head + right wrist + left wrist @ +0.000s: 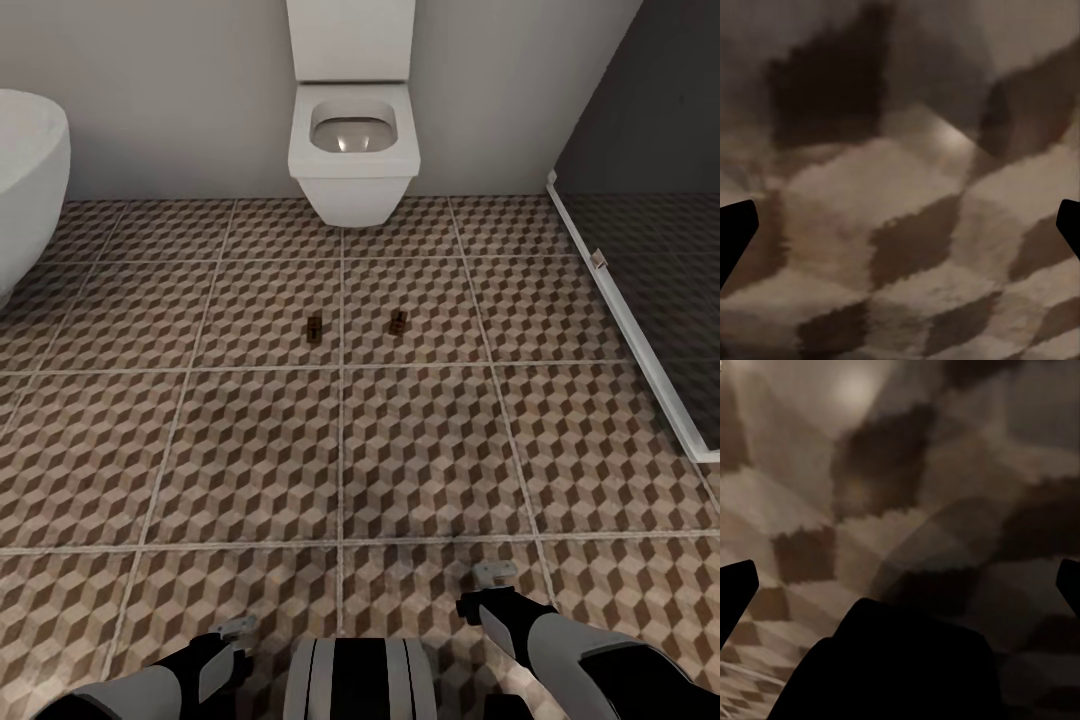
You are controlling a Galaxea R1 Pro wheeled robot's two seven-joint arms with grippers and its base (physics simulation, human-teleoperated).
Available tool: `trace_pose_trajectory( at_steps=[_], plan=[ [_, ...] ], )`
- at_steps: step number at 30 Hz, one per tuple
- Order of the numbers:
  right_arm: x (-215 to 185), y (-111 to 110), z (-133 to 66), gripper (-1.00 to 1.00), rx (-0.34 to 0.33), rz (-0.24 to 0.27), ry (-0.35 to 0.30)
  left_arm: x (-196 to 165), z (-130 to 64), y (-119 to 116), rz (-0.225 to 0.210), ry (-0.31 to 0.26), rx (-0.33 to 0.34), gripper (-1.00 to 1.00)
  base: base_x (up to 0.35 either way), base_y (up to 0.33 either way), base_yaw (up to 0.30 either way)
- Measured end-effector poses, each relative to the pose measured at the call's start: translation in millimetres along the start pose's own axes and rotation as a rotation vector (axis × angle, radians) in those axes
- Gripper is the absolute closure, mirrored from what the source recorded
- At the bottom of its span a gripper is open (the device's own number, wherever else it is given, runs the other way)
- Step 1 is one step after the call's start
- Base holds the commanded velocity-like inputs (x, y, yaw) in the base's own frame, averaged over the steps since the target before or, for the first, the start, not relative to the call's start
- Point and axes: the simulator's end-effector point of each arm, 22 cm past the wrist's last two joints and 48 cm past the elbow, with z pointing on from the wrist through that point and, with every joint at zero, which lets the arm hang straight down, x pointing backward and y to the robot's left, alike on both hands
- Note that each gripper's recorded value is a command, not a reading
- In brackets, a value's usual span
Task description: Take the four mousetraps from the cabinet in the bathroom and place them on the bathroom floor. Make sure all four end up on the same floor surface, and ensure that at least two of them are either under or directly next to the same bathroom sink.
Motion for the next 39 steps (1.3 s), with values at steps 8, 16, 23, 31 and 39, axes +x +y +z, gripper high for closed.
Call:
trace_pose_trajectory(
  at_steps=[8,16,23,31,39],
  plan=[
    [0.1,0.1,0.0,-1.0,0.0,0.0,0.0,0.0,0.2,0.8,-0.001,0.001,0.0,-1.0,0.0,0.0,0.0],
    [-0.1,-0.3,0.0,-1.0,0.0,0.0,0.0,0.2,0.2,0.9,-0.001,0.002,0.0,-1.0,0.0,0.0,0.0],
    [0.0,-0.3,0.0,-1.0,0.0,0.0,0.0,0.9,0.3,1.2,0.0,0.005,0.0,-1.0,0.0,0.0,0.0],
    [-0.1,-0.3,0.0,-1.0,0.0,0.0,0.0,1.0,0.3,1.3,0.0,0.005,-0.001,-1.0,0.0,0.0,0.0],
    [0.1,-0.3,0.0,-1.0,0.0,0.0,0.0,0.9,0.3,1.2,0.0,0.005,0.0,-1.0,0.0,0.0,0.0]
  ],
)
